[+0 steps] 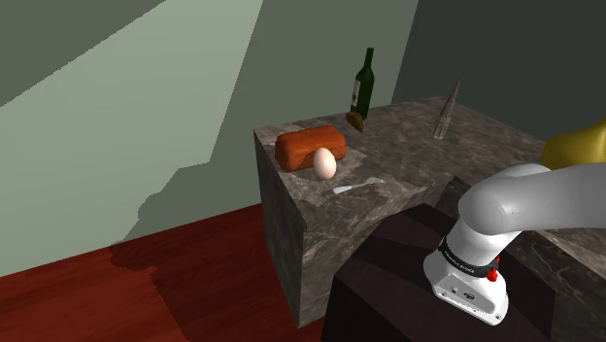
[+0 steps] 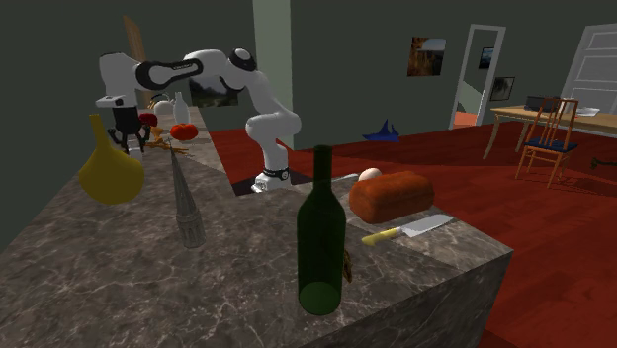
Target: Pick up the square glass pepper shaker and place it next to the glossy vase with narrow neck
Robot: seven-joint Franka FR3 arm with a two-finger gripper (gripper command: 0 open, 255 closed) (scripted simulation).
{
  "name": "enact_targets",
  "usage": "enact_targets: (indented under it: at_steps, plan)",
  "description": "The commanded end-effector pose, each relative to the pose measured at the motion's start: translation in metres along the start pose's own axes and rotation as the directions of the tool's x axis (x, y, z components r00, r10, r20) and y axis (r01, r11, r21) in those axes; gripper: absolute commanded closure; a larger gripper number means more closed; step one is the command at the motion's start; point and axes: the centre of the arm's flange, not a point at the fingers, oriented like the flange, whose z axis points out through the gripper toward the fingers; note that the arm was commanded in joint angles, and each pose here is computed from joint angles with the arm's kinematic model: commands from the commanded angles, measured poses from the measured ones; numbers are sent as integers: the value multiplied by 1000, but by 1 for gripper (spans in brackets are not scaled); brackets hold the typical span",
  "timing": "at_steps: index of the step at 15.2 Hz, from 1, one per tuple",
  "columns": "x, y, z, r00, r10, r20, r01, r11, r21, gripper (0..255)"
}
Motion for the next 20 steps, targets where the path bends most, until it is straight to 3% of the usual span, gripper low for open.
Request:
enact_targets:
  at_steps: [1, 12, 19, 20]
  plan:
    - [-1, 0, 10, 1000, 0, 0, 0, 1000, 0, 255]
    - [-6, -2, 67, 1000, 0, 0, 0, 1000, 0, 255]
    - [-6, -2, 67, 1000, 0, 0, 0, 1000, 0, 255]
    - [-6, -2, 67, 1000, 0, 0, 0, 1000, 0, 0]
